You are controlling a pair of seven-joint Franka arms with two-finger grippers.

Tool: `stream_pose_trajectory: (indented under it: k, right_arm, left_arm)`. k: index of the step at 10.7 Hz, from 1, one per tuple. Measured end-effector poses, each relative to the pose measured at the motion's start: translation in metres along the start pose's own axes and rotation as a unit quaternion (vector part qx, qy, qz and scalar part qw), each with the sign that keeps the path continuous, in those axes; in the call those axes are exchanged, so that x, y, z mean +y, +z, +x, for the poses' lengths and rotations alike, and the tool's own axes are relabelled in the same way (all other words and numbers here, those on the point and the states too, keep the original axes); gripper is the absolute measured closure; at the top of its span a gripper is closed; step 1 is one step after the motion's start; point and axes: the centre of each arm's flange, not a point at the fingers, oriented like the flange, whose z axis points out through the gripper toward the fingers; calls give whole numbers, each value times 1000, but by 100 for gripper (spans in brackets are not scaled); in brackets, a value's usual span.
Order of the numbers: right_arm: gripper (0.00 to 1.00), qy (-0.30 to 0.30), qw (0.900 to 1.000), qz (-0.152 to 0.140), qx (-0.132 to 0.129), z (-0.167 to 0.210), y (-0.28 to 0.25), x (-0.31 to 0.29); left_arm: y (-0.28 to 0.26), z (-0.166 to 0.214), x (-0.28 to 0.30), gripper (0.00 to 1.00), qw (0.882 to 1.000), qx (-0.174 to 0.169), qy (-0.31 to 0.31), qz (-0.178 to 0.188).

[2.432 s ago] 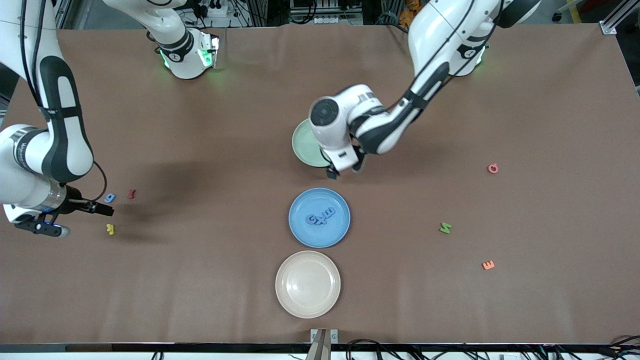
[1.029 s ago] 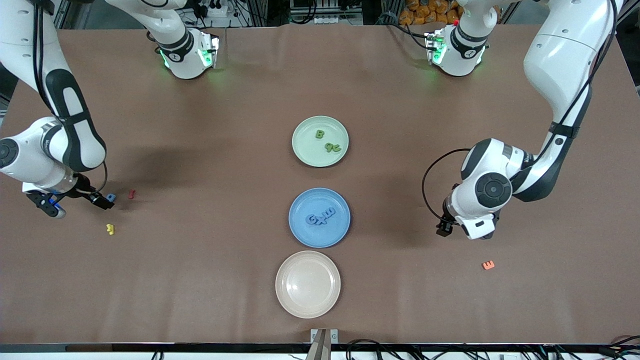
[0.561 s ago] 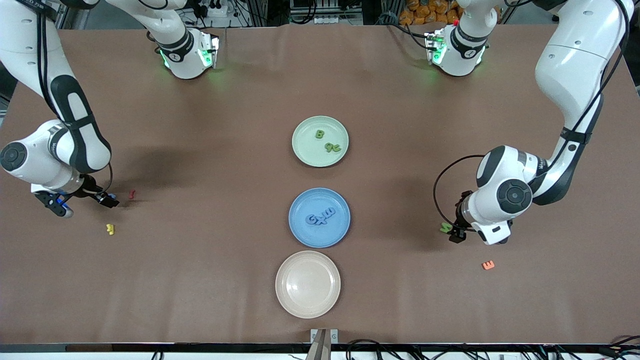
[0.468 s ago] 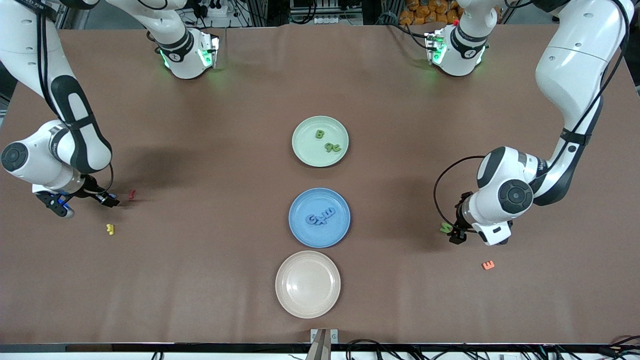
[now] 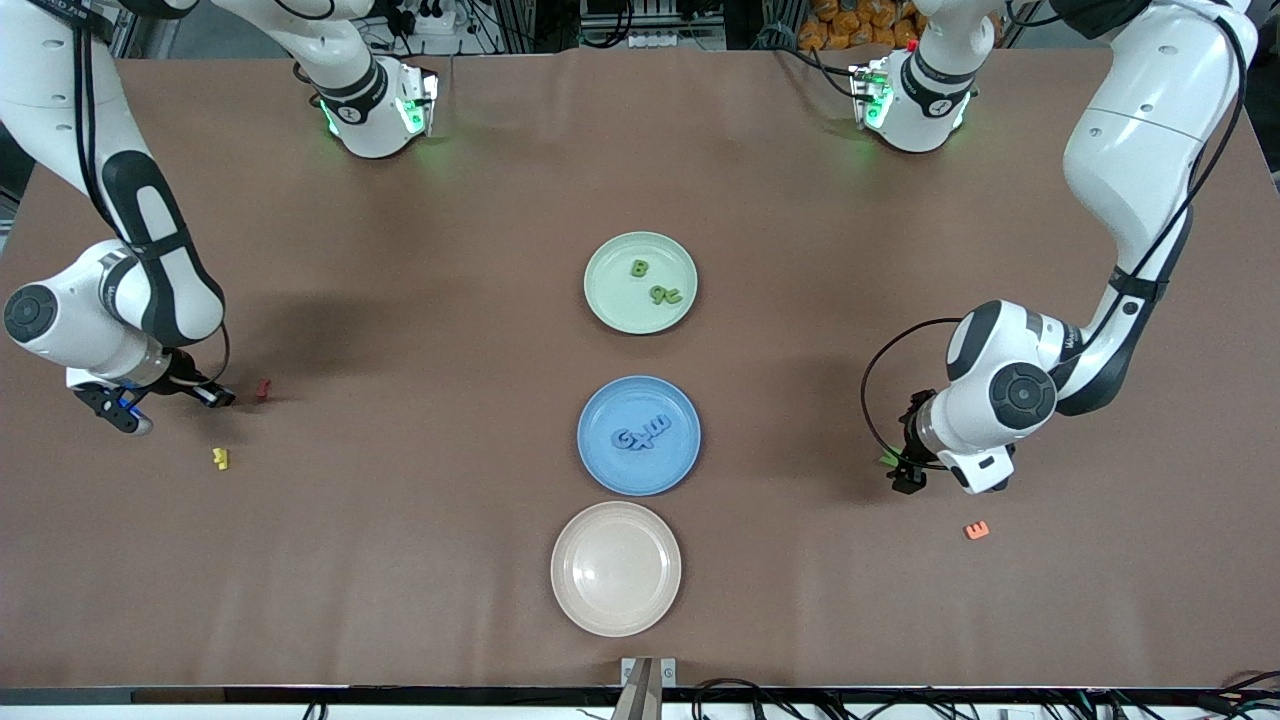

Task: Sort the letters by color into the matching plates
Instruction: 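Grasp blue 6 with the right gripper while the left gripper grasps N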

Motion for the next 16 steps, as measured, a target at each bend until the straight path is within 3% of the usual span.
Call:
stream_pose_trajectory:
  k: [3,6,11,16]
  right_arm:
    - [74,-11,1000,0,0,0,0,1]
    - [74,-78,997,14,10,3,-10,-24]
    - [74,-183,982,35,16,24,-64,-80]
    - [74,-282,957,51,37,-7,-89,-193]
  left_arm:
    - [20,-1,-1,0,1000,-2,5,0]
    - [34,1,-2,0,1000,7,6,3]
    - [40,0,0,0,1000,27,12,5]
    - [36,4,3,0,1000,29,9,1]
